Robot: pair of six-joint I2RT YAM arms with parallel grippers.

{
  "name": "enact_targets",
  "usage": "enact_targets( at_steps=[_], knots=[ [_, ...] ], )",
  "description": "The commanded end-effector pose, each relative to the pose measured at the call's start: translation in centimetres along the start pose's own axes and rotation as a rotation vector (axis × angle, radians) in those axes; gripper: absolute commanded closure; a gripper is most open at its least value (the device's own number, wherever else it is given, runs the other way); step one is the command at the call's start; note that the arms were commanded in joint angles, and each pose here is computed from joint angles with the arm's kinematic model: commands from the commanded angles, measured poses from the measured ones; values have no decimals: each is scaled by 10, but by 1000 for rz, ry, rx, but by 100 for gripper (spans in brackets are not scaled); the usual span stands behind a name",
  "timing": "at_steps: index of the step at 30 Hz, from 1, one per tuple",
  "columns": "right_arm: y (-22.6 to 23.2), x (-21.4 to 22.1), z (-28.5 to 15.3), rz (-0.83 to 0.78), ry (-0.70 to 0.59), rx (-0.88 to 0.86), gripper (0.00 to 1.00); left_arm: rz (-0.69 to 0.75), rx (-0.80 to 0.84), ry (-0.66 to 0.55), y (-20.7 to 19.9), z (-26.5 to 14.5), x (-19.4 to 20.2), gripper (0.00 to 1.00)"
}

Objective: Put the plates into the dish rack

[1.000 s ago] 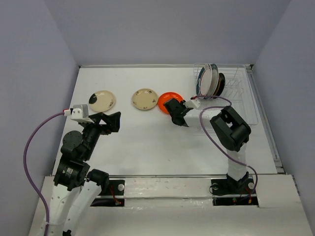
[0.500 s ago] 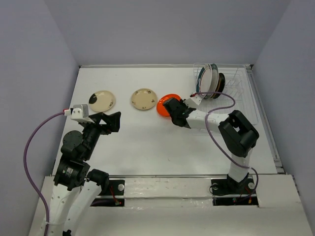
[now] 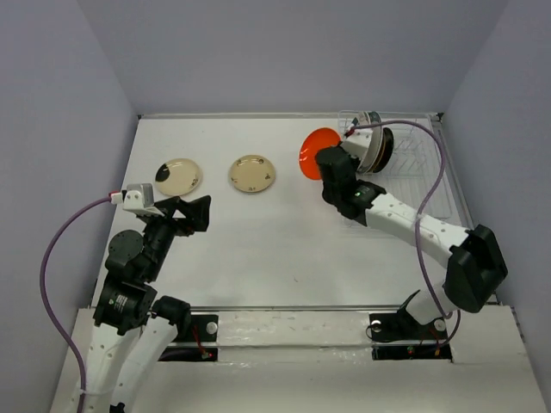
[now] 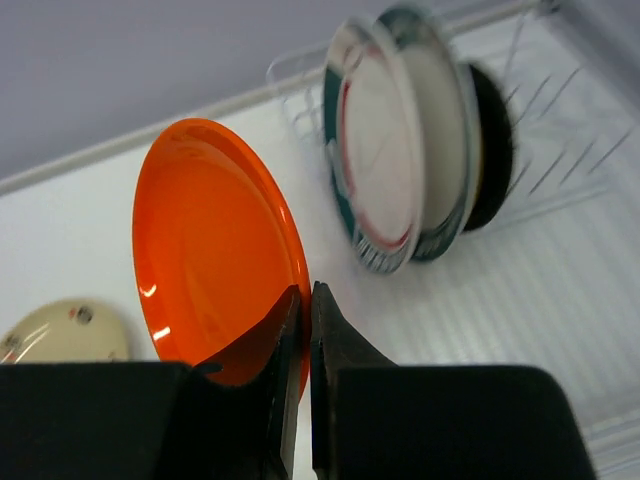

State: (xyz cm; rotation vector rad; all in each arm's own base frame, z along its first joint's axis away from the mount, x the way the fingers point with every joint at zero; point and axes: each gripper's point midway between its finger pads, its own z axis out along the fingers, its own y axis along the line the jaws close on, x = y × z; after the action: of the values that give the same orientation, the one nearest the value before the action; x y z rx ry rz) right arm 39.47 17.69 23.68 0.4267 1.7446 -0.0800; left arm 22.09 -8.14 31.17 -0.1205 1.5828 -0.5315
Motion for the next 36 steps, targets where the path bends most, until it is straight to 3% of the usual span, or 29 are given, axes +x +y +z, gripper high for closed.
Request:
enact_targets(
  at_steps=[1, 5, 9, 14, 22, 36],
  knots=[
    [-63, -147, 14, -108, -246, 160, 93, 13, 42, -57, -8, -3, -13, 1],
    [-121, -215, 33, -246, -304, 334, 93, 12, 53, -66, -10, -5, -15, 1],
    [-178, -243, 59, -290, -311, 487, 93, 12, 61, -69, -12, -8, -16, 1],
    [-205, -242, 87, -355, -287, 540, 93, 12, 74, -72, -15, -10, -17, 1],
    [-186, -188, 138, -552, -208, 398, 93, 14, 81, -74, -16, -12, -17, 1],
    [-184, -100, 174, -607, -43, 314, 93, 14, 73, -67, -15, -10, -15, 1]
  ],
)
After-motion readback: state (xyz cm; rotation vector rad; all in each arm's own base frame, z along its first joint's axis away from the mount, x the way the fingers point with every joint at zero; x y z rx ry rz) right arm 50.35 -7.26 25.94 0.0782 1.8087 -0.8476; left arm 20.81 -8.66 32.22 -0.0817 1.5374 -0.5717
